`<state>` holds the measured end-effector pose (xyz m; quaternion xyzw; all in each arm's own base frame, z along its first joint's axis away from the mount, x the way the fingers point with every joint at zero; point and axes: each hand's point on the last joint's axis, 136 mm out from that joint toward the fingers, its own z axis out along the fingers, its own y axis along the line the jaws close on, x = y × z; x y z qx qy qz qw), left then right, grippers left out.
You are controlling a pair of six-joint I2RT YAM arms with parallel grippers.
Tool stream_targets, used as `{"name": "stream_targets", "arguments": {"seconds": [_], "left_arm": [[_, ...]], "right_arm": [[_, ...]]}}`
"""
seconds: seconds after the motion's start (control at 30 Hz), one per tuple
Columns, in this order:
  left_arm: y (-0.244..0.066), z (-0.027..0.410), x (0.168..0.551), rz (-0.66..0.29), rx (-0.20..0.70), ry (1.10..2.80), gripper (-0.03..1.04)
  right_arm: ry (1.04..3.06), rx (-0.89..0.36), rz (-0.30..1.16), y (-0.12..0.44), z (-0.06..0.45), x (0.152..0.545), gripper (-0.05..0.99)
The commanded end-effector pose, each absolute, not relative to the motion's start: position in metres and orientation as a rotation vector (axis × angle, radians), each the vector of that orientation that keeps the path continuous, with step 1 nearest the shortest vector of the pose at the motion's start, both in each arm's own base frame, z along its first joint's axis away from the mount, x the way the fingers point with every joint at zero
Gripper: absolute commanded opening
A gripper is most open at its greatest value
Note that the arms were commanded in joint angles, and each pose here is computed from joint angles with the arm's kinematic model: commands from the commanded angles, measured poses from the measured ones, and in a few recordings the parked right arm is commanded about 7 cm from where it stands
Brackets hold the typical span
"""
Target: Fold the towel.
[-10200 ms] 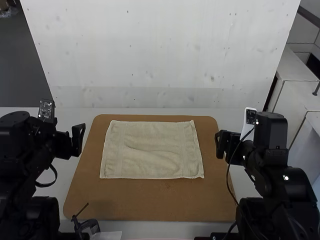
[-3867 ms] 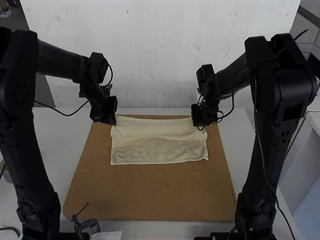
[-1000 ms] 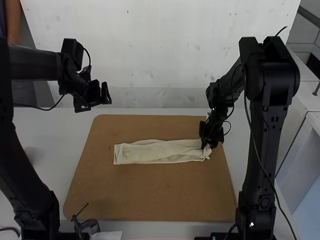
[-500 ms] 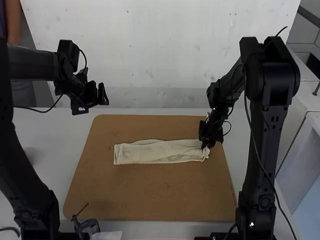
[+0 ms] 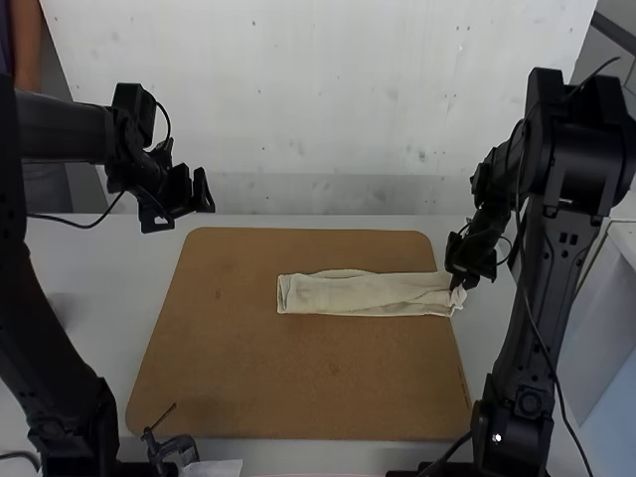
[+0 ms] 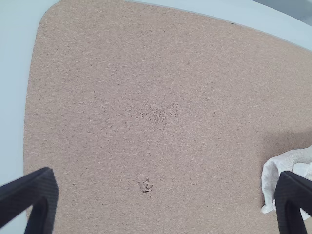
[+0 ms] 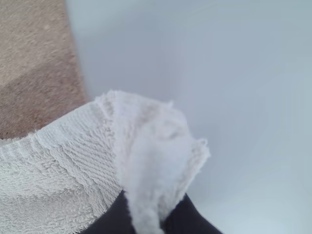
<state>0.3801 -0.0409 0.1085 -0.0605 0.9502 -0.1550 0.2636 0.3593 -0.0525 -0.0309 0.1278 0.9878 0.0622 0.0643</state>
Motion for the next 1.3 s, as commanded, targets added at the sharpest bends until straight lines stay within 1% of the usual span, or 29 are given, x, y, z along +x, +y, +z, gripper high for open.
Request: {"name": "stream_targets", "arguments": {"seconds": [0.0, 0.13, 0.27, 0.37, 0.43, 0.53, 0.67, 0.93, 1.13, 1.2, 1.27], "left_arm": [[-0.038, 0.124, 0.38, -0.424, -0.152, 2.523, 1.0], [-0.038, 0.122, 0.379, -0.424, -0.153, 2.526, 1.0], [-0.038, 0.123, 0.379, -0.424, -0.153, 2.526, 1.0], [-0.038, 0.123, 0.379, -0.424, -0.152, 2.524, 1.0], [-0.038, 0.123, 0.378, -0.424, -0.153, 2.526, 1.0], [-0.038, 0.122, 0.379, -0.424, -0.153, 2.526, 1.0], [-0.038, 0.123, 0.379, -0.425, -0.152, 2.525, 1.0], [-0.038, 0.123, 0.377, -0.425, -0.152, 2.523, 1.0], [-0.037, 0.123, 0.375, -0.424, -0.154, 2.524, 1.0], [-0.037, 0.125, 0.375, -0.423, -0.155, 2.518, 1.0], [-0.035, 0.124, 0.374, -0.421, -0.161, 2.518, 1.0]], "right_arm": [[2.903, 0.374, 0.103, -0.091, -0.006, 0.376, 0.02], [2.861, 0.425, 0.077, -0.122, 0.008, 0.386, 0.02], [2.861, 0.463, 0.071, -0.14, 0.014, 0.39, 0.02], [2.884, 0.467, 0.079, -0.139, 0.013, 0.387, 0.02], [2.91, 0.441, 0.088, -0.129, 0.011, 0.383, 0.02], [2.949, 0.335, 0.076, -0.098, 0.011, 0.377, 0.02], [2.979, 0.165, 0.068, -0.035, 0.008, 0.371, 0.02], [2.965, -0.13, 0.07, 0.08, 0.017, 0.366, 0.02], [2.987, -0.266, 0.087, 0.14, 0.02, 0.357, 0.02], [2.974, -0.311, 0.064, 0.153, 0.022, 0.356, 0.02], [2.955, -0.336, 0.073, 0.166, 0.027, 0.358, 0.02]]}}
